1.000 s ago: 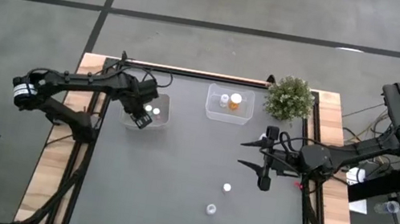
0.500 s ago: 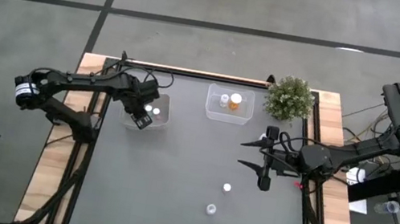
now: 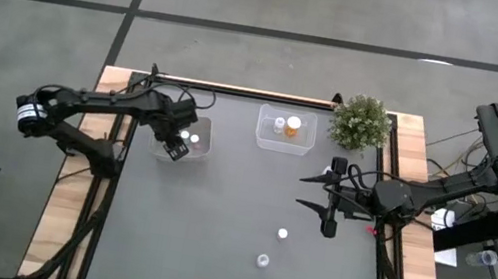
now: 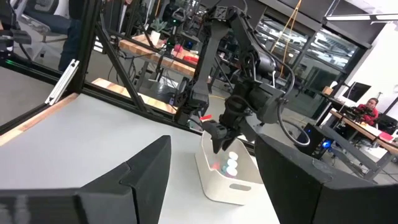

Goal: Pick and place medicine bottles into bin by pill shape (circle, oval)
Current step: Put the small pink pill bottle into the gray bin

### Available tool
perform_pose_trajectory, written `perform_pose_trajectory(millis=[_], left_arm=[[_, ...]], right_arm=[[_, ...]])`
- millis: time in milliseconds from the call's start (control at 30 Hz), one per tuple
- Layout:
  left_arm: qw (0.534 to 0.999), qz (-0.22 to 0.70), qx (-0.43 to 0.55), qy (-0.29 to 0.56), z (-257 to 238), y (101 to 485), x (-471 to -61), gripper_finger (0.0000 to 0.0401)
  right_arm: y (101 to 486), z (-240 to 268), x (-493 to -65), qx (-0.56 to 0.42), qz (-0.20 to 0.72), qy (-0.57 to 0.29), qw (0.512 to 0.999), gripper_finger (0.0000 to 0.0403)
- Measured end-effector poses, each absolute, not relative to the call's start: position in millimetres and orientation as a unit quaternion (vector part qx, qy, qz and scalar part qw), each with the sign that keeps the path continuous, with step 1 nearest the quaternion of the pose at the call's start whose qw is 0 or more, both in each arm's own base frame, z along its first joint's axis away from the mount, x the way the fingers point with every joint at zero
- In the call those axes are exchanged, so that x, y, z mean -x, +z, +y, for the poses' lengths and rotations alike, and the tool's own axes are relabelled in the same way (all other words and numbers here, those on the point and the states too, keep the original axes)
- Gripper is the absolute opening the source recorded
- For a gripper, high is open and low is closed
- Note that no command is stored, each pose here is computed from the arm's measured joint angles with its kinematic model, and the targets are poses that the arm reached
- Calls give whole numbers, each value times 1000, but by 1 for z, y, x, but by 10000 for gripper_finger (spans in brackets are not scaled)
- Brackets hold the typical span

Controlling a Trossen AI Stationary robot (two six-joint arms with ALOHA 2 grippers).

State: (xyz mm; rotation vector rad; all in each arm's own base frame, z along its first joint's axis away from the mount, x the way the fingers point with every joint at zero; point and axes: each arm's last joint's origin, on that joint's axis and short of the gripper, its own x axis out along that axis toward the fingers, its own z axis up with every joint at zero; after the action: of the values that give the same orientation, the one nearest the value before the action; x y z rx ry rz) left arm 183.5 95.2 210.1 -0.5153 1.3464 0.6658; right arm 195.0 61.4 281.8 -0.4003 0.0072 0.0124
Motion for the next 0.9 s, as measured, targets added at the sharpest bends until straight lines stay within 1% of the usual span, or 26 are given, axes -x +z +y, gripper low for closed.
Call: perform_pose_trajectory(millis=[200,367,567,800,900], left_arm=[[708,603,223,292,95,212,-183,169],[729,634,140,218,91,211,-186,165],[734,662,59,142,90,203,-187,152],[765,633,39,111,92,204,-195,129],[765,633,41,110,92,204,-195,125]], right_arm=[[282,61,-195,199,4,6,980,224],[282,61,-195,202,4,6,979,224],[282,61,-195,201,4,6,979,224],[278,60,-195,204,20,3,979,224],[278,57,-196,197,26,-16,980,224]])
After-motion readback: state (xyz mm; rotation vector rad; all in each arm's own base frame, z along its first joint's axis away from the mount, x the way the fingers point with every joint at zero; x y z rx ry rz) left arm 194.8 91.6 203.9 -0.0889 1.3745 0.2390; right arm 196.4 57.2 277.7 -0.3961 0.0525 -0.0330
